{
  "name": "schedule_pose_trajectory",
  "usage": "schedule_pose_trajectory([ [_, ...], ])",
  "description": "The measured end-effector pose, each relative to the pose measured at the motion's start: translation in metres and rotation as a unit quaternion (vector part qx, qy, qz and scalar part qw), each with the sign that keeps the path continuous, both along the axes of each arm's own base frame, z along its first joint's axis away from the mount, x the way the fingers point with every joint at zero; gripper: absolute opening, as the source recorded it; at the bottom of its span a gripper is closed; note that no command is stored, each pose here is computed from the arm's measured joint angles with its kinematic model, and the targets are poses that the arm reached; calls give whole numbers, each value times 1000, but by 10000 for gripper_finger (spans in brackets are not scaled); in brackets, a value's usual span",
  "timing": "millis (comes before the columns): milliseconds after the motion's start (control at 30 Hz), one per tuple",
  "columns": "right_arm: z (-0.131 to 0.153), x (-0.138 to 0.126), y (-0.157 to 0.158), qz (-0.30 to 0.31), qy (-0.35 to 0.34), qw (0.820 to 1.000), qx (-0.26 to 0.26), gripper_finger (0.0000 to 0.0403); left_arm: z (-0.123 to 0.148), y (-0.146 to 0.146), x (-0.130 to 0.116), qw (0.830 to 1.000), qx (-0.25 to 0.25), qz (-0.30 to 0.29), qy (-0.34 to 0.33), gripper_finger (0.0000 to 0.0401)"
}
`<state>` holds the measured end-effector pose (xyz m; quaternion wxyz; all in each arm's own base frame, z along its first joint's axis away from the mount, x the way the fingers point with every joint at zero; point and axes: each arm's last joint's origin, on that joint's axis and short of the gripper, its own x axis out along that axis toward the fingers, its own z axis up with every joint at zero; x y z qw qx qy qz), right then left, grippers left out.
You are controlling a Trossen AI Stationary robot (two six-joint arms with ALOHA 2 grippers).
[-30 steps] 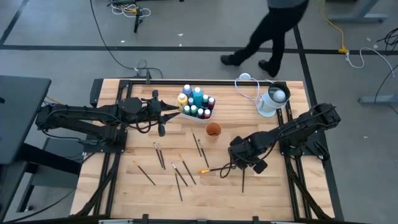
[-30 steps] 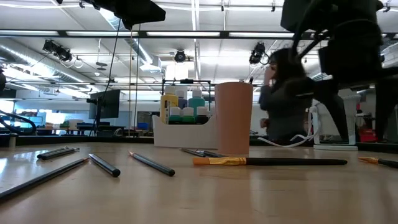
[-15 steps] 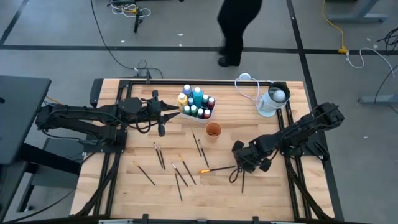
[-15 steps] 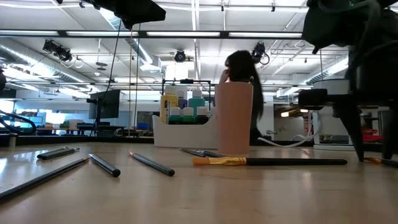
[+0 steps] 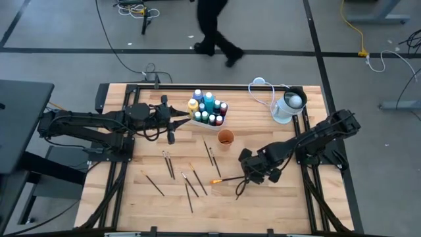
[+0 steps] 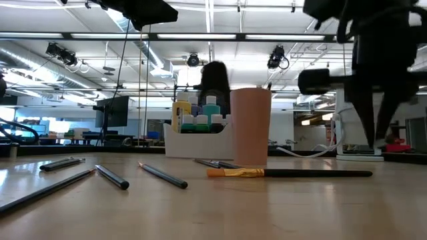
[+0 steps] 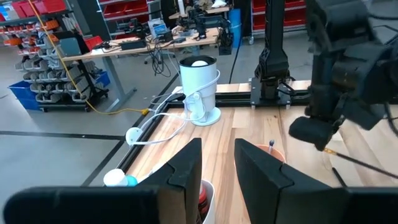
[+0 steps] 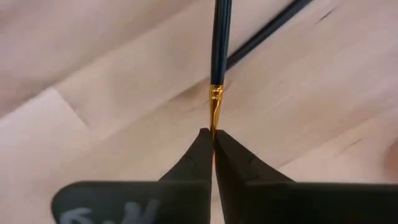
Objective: Pick & Place Paint Supplies
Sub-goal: Put the black paint brush into the orange cup
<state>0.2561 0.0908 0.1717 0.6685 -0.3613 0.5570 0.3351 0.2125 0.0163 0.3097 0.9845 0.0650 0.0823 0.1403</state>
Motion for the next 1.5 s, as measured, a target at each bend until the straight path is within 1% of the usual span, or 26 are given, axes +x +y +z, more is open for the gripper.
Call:
schedule_pose_trajectory([
  [100, 25, 15, 6, 4, -40, 999, 20, 5, 0, 0, 0, 1000, 0, -1, 0, 103],
  [167, 38, 21, 7, 1, -54, 998, 10, 3, 0, 0, 0, 1000, 0, -1, 0, 103],
  [267, 60, 30, 5, -16, -95, 994, -44, 3, 0, 0, 0, 1000, 0, -1, 0, 103],
  [400, 85, 29, -1, -17, -99, 983, -156, 2, 0, 0, 0, 1000, 0, -1, 0, 103],
  [500, 100, 30, -4, -7, -112, 968, -224, 2, 0, 0, 0, 1000, 0, -1, 0, 103],
  [600, 111, 31, -7, 19, -122, 951, -285, 2, 0, 0, 0, 1000, 0, -1, 1, 103],
  [700, 116, 32, -10, 53, -121, 925, -357, 1, 0, 0, 0, 1000, 0, -1, 1, 103],
  [767, 120, 34, -13, 62, -121, 905, -403, 1, 0, 0, 0, 1000, 0, -2, 1, 103],
  [833, 121, 34, -18, 68, -112, 890, -437, 1, 0, 0, 0, 1000, 0, -2, 1, 103],
  [900, 122, 34, -23, 68, -105, 881, -456, 1, 0, 0, 0, 1000, 0, -2, 1, 103],
  [1000, 122, 35, -29, 66, -95, 876, -469, 1, 0, 0, 0, 1000, 0, -2, 1, 103],
  [1100, 124, 35, -33, 66, -88, 863, -493, 1, 0, 0, 0, 1000, 0, -2, 1, 103],
  [1167, 126, 34, -34, 67, -85, 858, -502, 1, 0, 0, 0, 1000, 0, -2, 1, 103],
  [1333, 135, 26, -37, 63, -90, 851, -513, 1, 0, 0, 0, 1000, 0, -2, 1, 103],
  [1500, 148, 16, -44, 44, -98, 834, -541, 1, 0, 0, 0, 1000, 3, -2, 2, 103],
])
